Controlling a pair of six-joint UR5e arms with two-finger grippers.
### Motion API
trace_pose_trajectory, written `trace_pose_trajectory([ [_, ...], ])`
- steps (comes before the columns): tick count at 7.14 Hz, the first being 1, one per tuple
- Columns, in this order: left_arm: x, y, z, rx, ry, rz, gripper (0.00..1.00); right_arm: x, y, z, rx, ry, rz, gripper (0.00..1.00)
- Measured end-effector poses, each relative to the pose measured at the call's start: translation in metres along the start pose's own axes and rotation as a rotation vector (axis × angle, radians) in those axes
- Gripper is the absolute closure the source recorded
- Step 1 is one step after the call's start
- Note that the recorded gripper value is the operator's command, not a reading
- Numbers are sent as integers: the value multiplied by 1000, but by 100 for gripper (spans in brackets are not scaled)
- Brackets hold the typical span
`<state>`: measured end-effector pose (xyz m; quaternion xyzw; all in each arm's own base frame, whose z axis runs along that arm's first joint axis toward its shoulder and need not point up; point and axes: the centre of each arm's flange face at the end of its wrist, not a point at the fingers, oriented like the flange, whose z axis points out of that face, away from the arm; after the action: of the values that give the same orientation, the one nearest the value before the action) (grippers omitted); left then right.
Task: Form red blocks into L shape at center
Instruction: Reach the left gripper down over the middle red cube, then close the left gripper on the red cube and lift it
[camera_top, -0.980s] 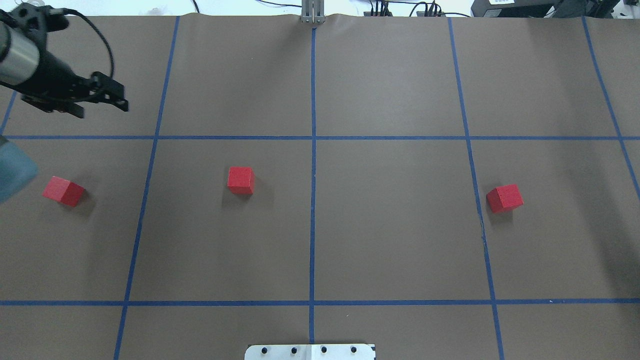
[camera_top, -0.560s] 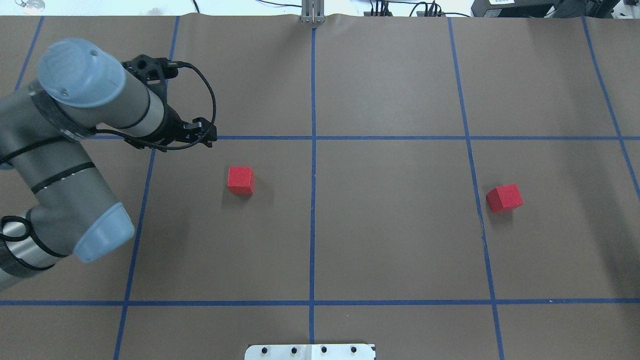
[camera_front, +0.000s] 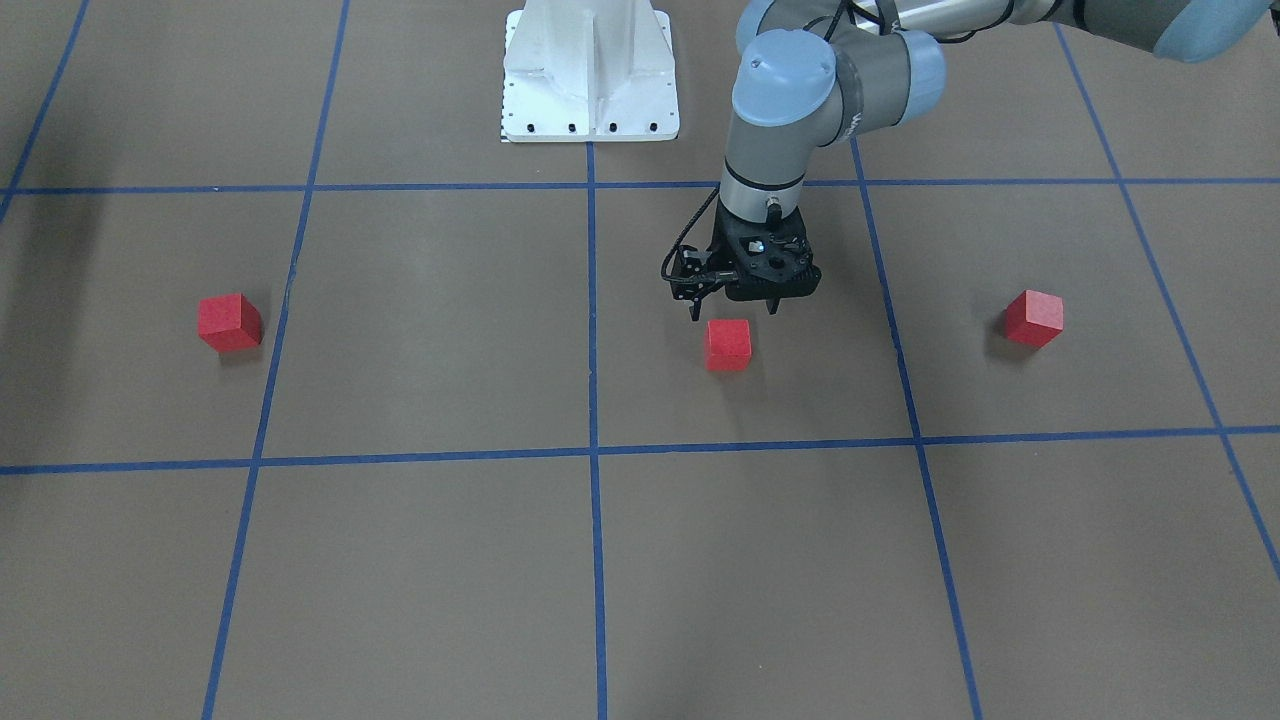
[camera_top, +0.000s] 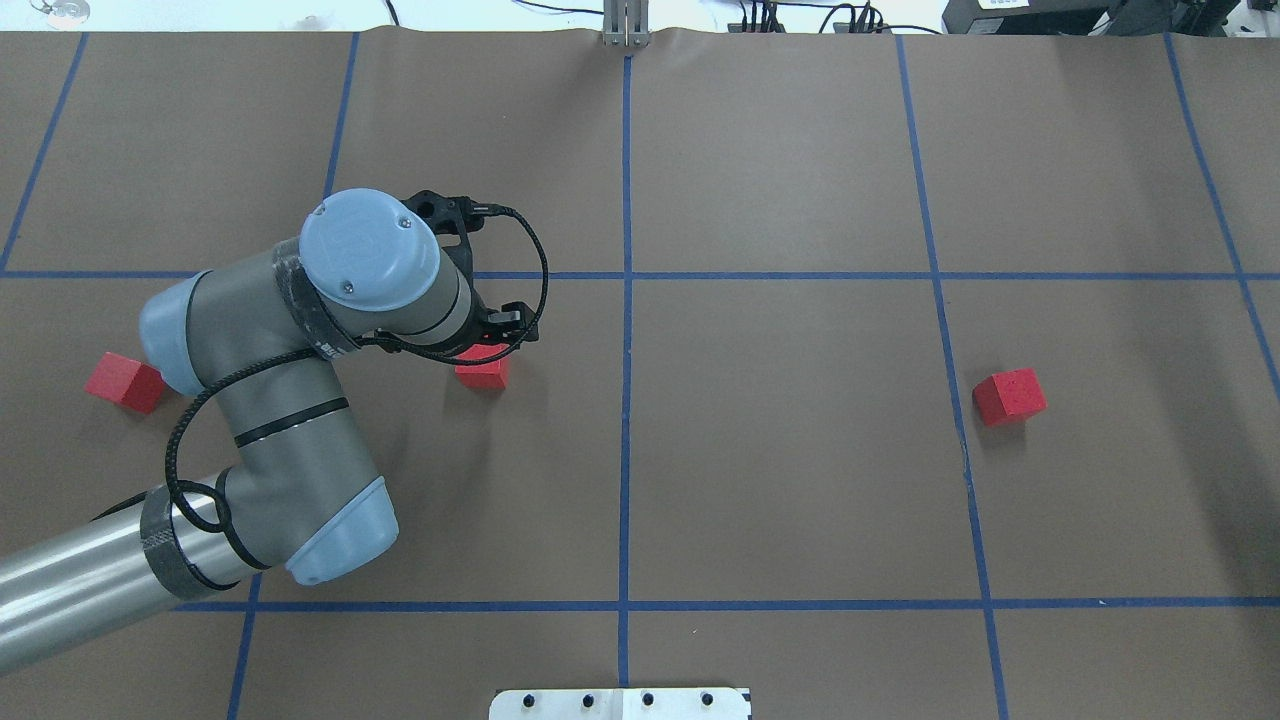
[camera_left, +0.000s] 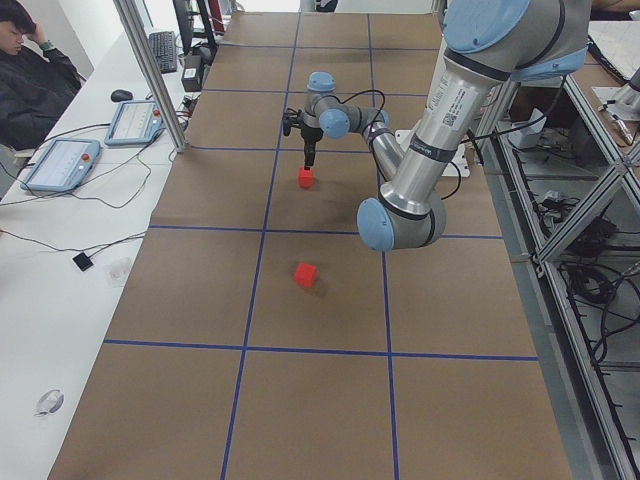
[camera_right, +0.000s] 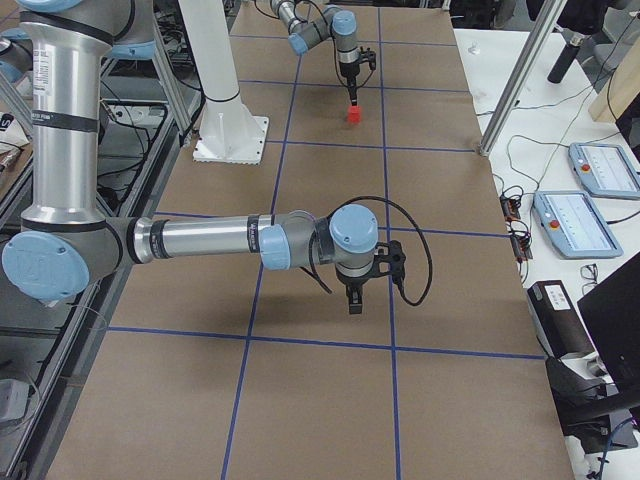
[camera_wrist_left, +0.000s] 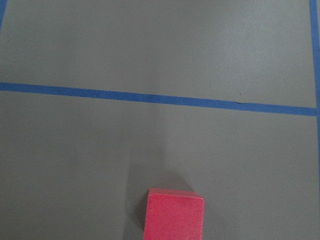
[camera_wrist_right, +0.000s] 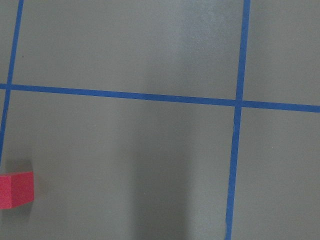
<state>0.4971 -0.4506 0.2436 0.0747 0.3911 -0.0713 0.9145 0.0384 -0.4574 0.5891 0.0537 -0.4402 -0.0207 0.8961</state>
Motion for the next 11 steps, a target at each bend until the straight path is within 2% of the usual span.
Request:
trace_pose_trajectory([
  [5, -1, -3, 36, -7, -11, 9, 0, -1, -2, -1, 1, -1, -1, 1],
  [8, 0, -2, 46, -12, -16, 11, 1, 0, -2, 0, -1, 0, 2, 1],
  [9, 1, -2, 49, -15, -19, 11, 6, 2, -2, 2, -5, 0, 6, 1],
  [10, 3, -2, 54, -18, -24, 12, 16, 4, -2, 3, -7, 1, 10, 1],
  [11, 6, -2, 59, -22, -26, 13, 39, 4, -2, 4, -7, 1, 11, 1],
])
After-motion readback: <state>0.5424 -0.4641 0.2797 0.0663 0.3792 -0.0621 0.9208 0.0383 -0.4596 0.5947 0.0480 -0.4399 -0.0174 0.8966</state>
